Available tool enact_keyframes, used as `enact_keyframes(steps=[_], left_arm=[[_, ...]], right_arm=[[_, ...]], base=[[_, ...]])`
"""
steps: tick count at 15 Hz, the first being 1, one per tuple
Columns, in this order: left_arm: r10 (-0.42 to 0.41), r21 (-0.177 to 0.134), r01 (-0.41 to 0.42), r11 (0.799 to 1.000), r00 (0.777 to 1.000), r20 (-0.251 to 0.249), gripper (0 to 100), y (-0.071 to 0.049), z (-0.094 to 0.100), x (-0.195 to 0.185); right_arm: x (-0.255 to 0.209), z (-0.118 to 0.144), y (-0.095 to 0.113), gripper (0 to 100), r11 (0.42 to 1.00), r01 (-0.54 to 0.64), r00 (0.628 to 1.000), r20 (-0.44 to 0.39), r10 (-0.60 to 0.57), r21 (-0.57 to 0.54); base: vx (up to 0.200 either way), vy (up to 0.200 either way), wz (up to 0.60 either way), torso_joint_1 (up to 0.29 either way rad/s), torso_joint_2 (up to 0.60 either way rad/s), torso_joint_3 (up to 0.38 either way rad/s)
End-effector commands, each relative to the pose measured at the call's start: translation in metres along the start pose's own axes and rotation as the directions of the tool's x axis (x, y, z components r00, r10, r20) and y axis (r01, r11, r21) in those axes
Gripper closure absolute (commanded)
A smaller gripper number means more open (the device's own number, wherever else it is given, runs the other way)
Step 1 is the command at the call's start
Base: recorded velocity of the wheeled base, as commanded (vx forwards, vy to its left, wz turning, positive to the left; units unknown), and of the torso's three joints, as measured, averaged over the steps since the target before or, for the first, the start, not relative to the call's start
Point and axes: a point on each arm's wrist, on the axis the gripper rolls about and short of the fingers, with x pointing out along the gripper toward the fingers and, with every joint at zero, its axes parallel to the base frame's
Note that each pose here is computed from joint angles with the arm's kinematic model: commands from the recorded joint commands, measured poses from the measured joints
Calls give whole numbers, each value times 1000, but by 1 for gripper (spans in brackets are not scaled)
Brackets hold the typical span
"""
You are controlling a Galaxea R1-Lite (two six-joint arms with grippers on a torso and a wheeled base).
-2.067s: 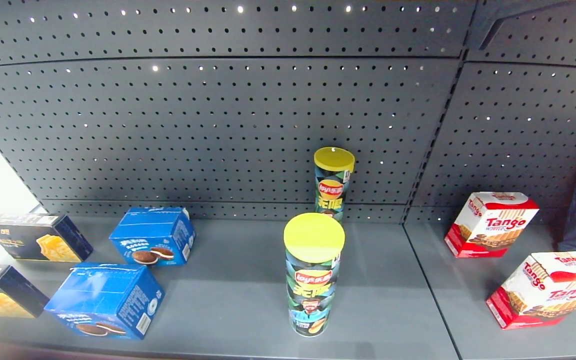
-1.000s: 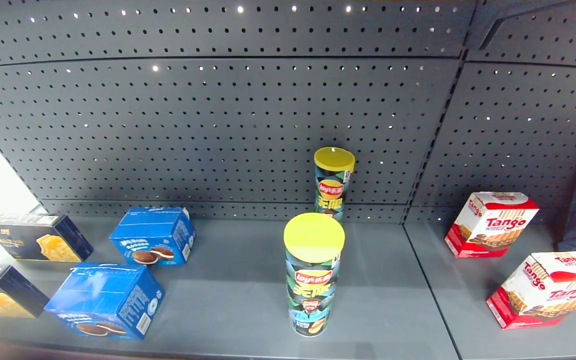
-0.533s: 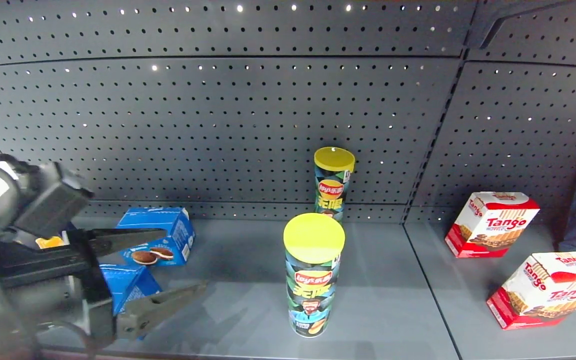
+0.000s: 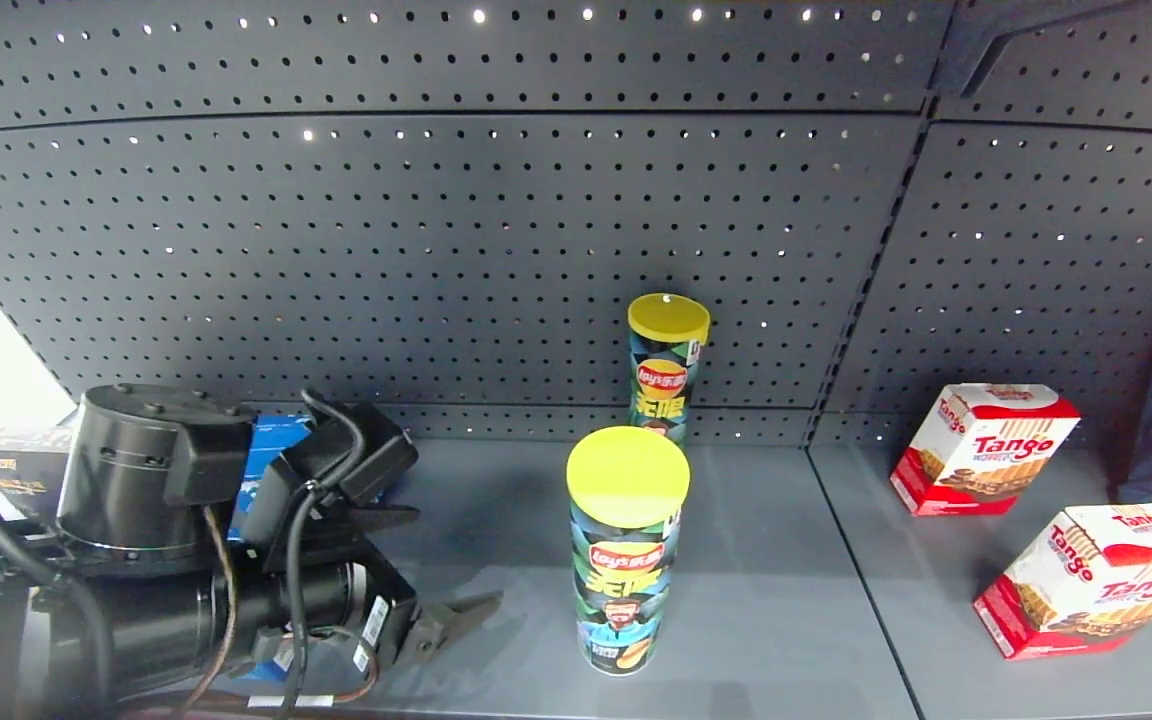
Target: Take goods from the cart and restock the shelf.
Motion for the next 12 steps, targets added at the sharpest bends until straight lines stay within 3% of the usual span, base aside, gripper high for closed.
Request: enact_keyframes(steps=[1, 5, 8, 12], left_arm=[[-14, 3, 14, 1000, 999, -37, 0, -1, -2, 13], [-56, 29, 57, 998, 998, -25, 0, -13, 4, 24], [-16, 36, 17, 999, 1000, -16, 0, -13, 15, 36], [-16, 41, 17, 999, 999, -32, 0, -16, 14, 43]], right_arm=[[0, 0, 0, 0, 1000, -2, 1000, -2, 2, 0], [0, 0, 0, 0, 1000, 0, 1000, -2, 0, 0], [0, 0, 0, 0, 1000, 0, 1000, -2, 0, 0], [0, 0, 0, 0, 1000, 0, 1000, -2, 0, 0]], base=[[0, 0, 0, 0, 0, 0], [0, 0, 0, 0, 0, 0], [0, 0, 0, 0, 0, 0], [0, 0, 0, 0, 0, 0]])
